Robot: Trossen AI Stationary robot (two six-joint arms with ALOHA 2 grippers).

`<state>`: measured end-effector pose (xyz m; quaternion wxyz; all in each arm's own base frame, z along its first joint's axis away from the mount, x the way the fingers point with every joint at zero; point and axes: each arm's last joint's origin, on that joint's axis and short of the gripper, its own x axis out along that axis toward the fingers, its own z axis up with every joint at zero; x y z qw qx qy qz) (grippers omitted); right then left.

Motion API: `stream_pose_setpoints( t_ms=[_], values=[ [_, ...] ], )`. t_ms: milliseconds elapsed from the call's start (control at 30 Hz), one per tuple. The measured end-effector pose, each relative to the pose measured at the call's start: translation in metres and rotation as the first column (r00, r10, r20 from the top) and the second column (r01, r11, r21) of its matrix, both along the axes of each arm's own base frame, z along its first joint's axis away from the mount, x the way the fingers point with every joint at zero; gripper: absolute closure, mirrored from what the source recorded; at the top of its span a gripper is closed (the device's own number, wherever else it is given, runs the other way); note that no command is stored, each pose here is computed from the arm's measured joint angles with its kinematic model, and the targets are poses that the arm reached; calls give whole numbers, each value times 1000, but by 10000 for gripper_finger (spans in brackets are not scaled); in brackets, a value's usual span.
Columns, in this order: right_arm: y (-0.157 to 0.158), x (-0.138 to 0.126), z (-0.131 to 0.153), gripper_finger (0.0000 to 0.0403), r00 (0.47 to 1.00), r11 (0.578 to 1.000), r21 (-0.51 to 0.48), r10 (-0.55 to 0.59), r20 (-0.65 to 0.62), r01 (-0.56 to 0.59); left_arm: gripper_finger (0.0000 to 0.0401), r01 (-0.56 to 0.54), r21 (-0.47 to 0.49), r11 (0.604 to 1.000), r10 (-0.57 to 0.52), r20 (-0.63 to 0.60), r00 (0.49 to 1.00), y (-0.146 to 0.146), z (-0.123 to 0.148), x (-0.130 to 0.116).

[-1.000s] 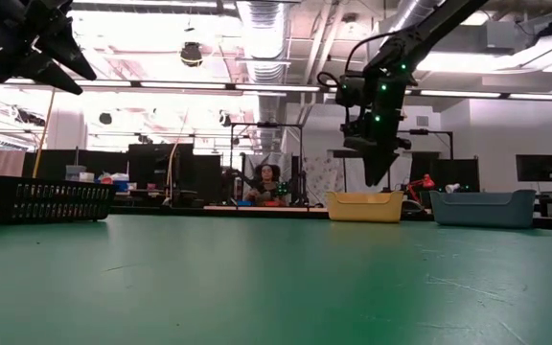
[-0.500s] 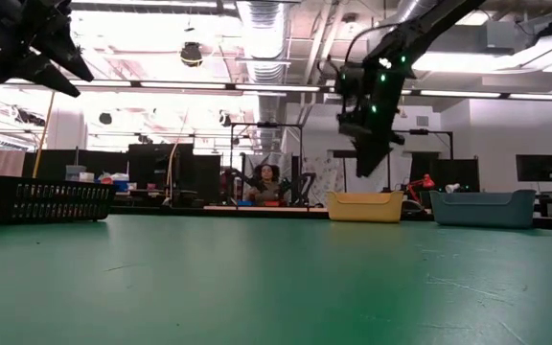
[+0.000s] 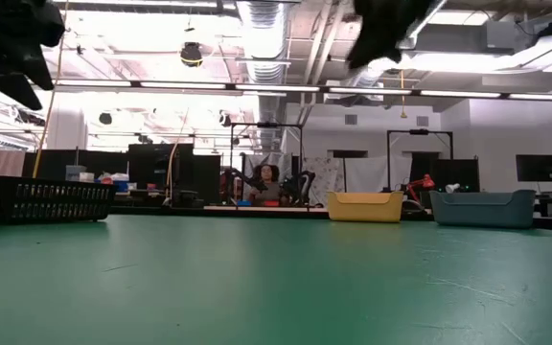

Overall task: Sort Halloween decoration
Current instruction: Return to Home Position

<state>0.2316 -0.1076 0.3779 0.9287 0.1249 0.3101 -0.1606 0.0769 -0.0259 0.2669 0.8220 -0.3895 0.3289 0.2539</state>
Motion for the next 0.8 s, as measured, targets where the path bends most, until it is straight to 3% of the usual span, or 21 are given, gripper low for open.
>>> stream_pose_setpoints(
  t_ms=[167,233,333,433,567,700,800],
  values=[
    [56,-27,29,291,984,991,39,125,131,-131,202,-7,13,1000,7,7,1000,0,0,0],
    [74,-38,35,291,976,981,104,145,160,-163,202,-56,-7,998,56,32,998,1,1,1],
    [97,-47,44,291,956,964,147,184,229,-220,202,-106,18,994,103,111,988,1,5,4],
    [114,-50,46,291,953,964,148,180,244,-220,202,-57,81,995,35,252,967,-1,17,11],
    [129,-52,45,291,963,974,144,141,231,-177,202,23,187,982,-110,468,877,-3,49,17],
    [141,-54,48,291,960,991,5,127,249,-132,202,42,308,950,-230,605,762,2,92,6],
    [144,-68,58,291,930,984,-61,181,321,-170,202,11,395,919,-290,655,698,11,122,-10]
  ],
)
